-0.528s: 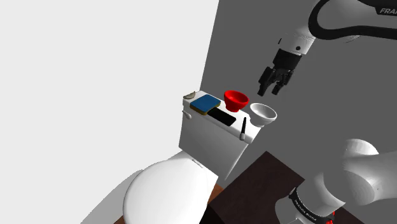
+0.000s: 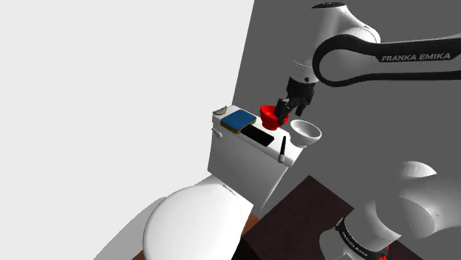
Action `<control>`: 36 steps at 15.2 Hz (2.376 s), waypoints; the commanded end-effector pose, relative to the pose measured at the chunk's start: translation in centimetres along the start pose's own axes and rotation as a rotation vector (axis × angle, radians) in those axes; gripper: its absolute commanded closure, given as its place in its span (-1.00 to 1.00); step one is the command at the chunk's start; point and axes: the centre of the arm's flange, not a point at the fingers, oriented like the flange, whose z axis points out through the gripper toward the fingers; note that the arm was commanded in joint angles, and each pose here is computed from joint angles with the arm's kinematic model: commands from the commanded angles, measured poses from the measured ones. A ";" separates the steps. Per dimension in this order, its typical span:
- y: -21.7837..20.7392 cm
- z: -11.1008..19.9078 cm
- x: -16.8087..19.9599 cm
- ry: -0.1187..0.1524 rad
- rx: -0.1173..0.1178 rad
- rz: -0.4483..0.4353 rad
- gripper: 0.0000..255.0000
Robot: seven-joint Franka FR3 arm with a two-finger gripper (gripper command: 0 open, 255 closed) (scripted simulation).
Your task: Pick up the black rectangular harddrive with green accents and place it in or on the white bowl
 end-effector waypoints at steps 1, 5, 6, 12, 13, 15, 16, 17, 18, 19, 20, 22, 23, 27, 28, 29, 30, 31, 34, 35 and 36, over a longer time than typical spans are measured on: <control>-2.8 1.9 1.2 0.021 -0.096 -0.023 -1.00; -7.5 6.5 3.3 0.054 -0.285 -0.063 -1.00; -8.5 7.8 3.8 0.062 -0.333 -0.073 -1.00; -13.5 16.4 7.1 0.112 -0.617 -0.133 -1.00; -14.1 17.9 7.7 0.120 -0.664 -0.143 -1.00; -15.1 21.1 8.8 0.136 -0.759 -0.164 -1.00; -15.5 22.6 9.4 0.145 -0.806 -0.174 -1.00; -15.9 24.2 10.0 0.153 -0.853 -0.184 -1.00; -16.1 25.9 10.6 0.161 -0.901 -0.194 -1.00; -16.3 27.5 11.2 0.169 -0.948 -0.204 -1.00; -16.4 29.1 11.8 0.178 -0.995 -0.214 -1.00; -16.4 32.3 13.1 0.194 -1.090 -0.234 -1.00; -16.4 33.9 13.8 0.202 -1.137 -0.244 -1.00; -15.1 36.9 15.2 0.216 -1.215 -0.261 -1.00; -14.6 37.1 15.4 0.216 -1.215 -0.261 -1.00; -14.2 37.2 15.5 0.216 -1.215 -0.261 -1.00; -13.7 37.4 15.7 0.216 -1.215 -0.261 -1.00; -13.2 37.6 15.8 0.216 -1.215 -0.261 -1.00; -12.5 37.9 16.1 0.216 -1.215 -0.261 -1.00; -12.5 37.9 16.1 0.216 -1.215 -0.261 -1.00; -12.5 37.9 16.1 0.216 -1.215 -0.261 -1.00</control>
